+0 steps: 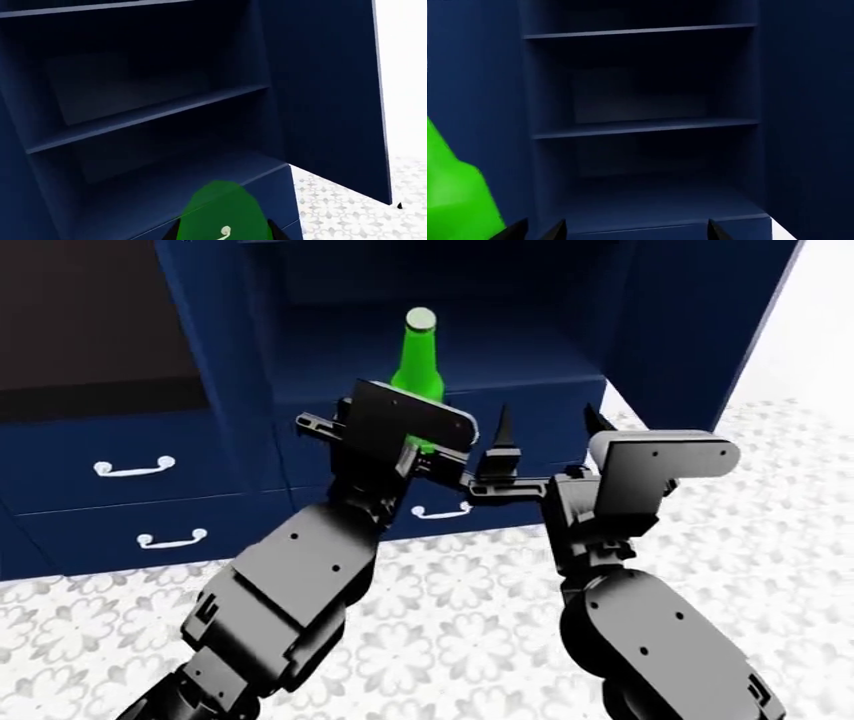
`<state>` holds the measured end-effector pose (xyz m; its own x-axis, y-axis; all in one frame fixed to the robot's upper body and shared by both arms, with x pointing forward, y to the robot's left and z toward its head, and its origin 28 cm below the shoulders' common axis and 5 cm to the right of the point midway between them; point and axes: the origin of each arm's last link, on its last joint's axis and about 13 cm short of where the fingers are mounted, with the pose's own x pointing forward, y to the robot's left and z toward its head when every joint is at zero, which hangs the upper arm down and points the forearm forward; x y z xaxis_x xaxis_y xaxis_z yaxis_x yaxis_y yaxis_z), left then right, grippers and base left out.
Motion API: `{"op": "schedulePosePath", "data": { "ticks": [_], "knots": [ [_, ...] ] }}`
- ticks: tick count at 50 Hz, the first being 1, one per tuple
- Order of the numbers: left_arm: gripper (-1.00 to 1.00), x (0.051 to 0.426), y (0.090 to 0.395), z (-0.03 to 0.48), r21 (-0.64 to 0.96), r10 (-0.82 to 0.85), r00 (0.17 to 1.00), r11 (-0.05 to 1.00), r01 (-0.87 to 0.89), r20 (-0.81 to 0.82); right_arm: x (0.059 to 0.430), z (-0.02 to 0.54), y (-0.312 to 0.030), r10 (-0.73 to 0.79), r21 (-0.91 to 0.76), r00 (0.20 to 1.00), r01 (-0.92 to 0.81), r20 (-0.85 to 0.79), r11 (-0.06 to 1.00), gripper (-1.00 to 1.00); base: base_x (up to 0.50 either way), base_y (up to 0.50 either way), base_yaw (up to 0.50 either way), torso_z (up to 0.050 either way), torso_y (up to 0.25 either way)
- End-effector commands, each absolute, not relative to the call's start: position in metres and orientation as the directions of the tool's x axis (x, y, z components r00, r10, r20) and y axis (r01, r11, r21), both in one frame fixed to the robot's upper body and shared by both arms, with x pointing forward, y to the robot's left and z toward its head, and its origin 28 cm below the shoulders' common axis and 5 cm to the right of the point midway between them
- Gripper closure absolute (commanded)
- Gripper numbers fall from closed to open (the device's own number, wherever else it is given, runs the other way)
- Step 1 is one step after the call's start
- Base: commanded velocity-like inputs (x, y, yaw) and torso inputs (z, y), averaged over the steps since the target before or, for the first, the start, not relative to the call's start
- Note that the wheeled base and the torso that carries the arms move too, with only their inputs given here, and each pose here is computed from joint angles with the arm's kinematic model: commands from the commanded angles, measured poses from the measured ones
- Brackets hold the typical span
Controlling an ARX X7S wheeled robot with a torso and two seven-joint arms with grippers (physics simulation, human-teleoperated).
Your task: Pick the beer from the counter and place it in the cabinet.
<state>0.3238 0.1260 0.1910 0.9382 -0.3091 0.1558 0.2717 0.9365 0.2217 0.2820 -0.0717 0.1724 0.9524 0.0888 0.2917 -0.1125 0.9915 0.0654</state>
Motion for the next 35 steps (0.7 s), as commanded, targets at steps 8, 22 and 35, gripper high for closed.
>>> {"op": "schedulePosePath", "data": {
  "ticks": [8,22,35],
  "knots": [
    [1.0,0.319,0.127,0.196,0.198,-0.292,0.941,0.946,0.258,0.17,0.276,0.175,-0.072,0.105,0.05,0.949,-0.125,0.296,0.991,-1.0,0.16,-0.47,0.0,0.0,0.0],
    [1.0,0.328,0.141,0.201,0.132,-0.215,0.962,0.972,0.194,0.171,0.28,0.174,-0.07,0.121,0.017,0.948,-0.132,0.294,0.991,-1.0,0.31,-0.38,0.0,0.001,0.001],
    [1.0,0.326,0.144,0.2,0.129,-0.213,0.961,0.973,0.192,0.177,0.28,0.175,-0.065,0.14,-0.01,0.943,-0.144,0.303,0.989,-1.0,0.37,-0.33,0.0,0.0,0.001]
  ]
}}
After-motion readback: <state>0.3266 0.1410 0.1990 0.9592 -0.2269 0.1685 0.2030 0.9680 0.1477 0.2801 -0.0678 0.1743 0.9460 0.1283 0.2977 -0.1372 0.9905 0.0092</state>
